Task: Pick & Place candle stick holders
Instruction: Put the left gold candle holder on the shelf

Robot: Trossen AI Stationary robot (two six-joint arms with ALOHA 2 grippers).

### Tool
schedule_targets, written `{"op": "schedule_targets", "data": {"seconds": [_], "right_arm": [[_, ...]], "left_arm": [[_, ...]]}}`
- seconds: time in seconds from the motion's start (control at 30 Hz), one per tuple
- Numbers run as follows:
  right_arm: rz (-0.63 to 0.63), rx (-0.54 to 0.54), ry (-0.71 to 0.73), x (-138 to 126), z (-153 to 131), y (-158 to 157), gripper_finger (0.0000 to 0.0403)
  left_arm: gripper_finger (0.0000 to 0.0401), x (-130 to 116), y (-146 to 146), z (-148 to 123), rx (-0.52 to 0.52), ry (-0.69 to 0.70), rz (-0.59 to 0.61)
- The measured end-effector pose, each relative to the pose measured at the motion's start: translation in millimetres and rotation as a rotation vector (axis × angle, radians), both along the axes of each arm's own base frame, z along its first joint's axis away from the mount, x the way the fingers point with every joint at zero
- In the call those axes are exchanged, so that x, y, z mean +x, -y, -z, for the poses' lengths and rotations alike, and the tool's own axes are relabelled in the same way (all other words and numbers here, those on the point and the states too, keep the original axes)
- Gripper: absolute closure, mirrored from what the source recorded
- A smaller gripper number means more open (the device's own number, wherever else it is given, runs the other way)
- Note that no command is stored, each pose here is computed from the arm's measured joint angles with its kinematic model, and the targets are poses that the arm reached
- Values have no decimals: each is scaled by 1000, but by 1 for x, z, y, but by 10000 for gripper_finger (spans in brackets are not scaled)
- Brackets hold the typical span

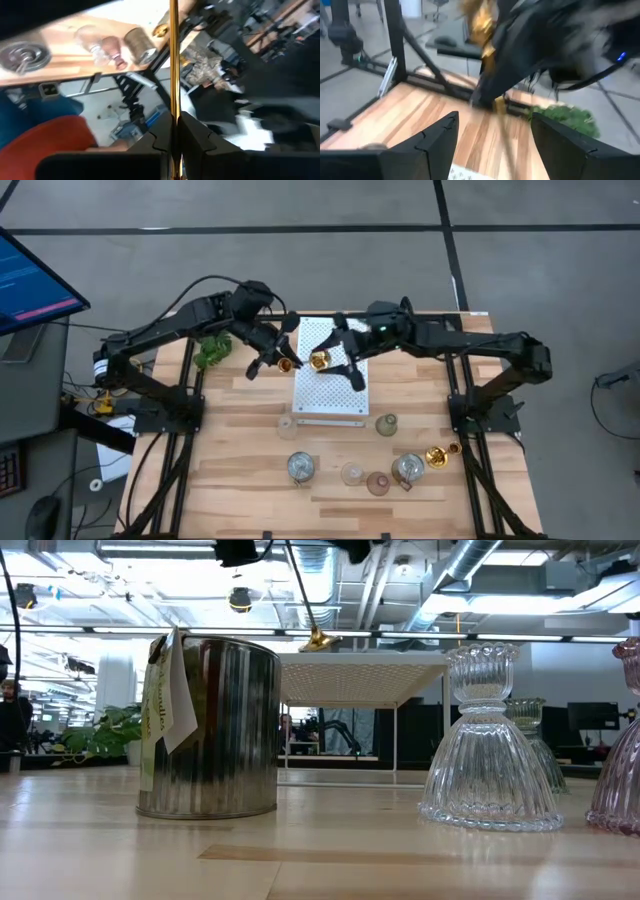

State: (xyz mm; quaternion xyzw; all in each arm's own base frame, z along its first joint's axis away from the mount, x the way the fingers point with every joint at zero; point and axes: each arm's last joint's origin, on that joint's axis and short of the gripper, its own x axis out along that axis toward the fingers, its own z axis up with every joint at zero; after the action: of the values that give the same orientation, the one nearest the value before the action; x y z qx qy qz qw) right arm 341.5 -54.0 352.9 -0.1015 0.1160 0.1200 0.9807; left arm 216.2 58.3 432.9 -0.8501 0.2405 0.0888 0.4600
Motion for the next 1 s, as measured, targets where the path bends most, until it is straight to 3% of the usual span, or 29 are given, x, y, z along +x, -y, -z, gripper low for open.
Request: {"op": "schedule_targets", "data": {"seconds": [0.13, 0.5, 0.73, 0.87, 1.0], "right_arm": [[-5, 11, -39, 15, 12, 0, 163], [46, -38, -30, 16, -1, 10, 163], [21, -31, -64, 30, 16, 5, 165], [41, -28, -62, 29, 15, 7, 186], [52, -31, -60, 26, 11, 9, 232]], "left_arm": [[382, 0, -5, -1, 25, 22, -26], [382, 0, -5, -3, 37, 39, -16], [382, 1, -5, -4, 43, 52, -18], [382, 2, -6, -4, 47, 57, -22], [382, 2, -6, -4, 54, 58, -20]]}}
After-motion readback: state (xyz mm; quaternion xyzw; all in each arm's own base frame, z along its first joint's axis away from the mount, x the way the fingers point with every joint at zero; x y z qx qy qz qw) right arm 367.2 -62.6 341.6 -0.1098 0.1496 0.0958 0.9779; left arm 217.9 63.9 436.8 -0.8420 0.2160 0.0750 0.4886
